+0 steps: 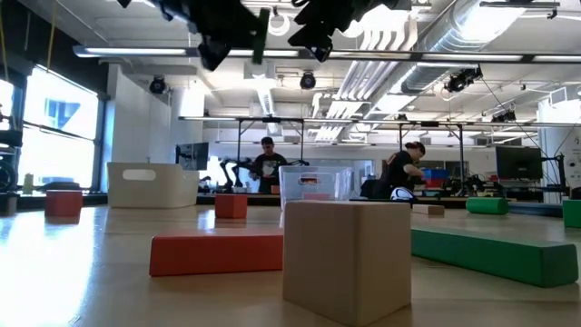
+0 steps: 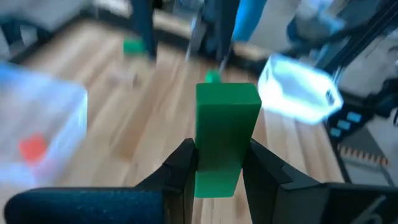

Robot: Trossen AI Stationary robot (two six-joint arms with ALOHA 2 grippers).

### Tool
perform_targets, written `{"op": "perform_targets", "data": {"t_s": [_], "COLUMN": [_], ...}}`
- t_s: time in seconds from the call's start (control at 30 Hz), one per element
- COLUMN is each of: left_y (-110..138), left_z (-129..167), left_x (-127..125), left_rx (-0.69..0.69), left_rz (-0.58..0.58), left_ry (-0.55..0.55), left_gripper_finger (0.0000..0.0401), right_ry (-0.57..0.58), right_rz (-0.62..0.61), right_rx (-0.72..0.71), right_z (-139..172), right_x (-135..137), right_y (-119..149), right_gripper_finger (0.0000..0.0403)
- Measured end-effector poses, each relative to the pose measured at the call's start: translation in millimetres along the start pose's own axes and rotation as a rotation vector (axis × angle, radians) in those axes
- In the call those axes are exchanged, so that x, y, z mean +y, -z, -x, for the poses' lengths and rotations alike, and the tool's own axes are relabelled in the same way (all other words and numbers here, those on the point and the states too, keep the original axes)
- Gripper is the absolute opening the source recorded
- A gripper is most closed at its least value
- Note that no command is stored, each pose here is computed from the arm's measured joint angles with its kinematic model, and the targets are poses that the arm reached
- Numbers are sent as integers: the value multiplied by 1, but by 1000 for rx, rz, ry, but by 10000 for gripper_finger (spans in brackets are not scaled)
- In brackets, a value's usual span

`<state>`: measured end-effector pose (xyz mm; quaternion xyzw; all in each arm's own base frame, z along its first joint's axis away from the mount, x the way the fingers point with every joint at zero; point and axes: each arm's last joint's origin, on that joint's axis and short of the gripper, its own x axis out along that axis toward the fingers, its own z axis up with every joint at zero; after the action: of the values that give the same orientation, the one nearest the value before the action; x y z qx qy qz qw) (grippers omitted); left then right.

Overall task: Sort & place blocks by color
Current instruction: Put the green block into the bottom white bin

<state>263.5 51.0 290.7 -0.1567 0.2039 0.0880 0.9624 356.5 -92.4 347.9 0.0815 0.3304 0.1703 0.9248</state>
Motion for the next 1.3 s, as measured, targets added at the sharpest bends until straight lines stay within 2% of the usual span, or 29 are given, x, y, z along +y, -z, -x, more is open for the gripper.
{"op": "perform_targets", "data": {"t_s": [0.13, 0.3, 0.53, 0.73, 0.83, 1.1, 1.3], "left_y": [-14, -22, -25, -26, -27, -29, -34], "left_z": [1, 4, 5, 5, 6, 6, 7], "left_x": [5, 13, 20, 20, 19, 19, 18], "left_rx": [-123, -186, -204, -220, -232, -250, -303], "left_rz": [-41, -52, -47, -90, -115, -164, -173], "left_ry": [23, 38, 22, 23, 28, 8, 13], "left_gripper_finger": [75, 75, 75, 75, 75, 75, 75], "right_ry": [83, 162, 157, 158, 109, 46, 108], "right_rz": [11, 27, 15, 14, 35, 64, 32], "right_rx": [24, 46, -10, -30, -40, -93, -132], "right_z": [-4, -8, -9, -9, -9, -9, -9], "right_x": [3, 8, 10, 9, 10, 12, 11], "right_y": [0, -1, -7, -9, -9, -14, -19], "right_gripper_finger": [174, 175, 198, 231, 241, 246, 246]}}
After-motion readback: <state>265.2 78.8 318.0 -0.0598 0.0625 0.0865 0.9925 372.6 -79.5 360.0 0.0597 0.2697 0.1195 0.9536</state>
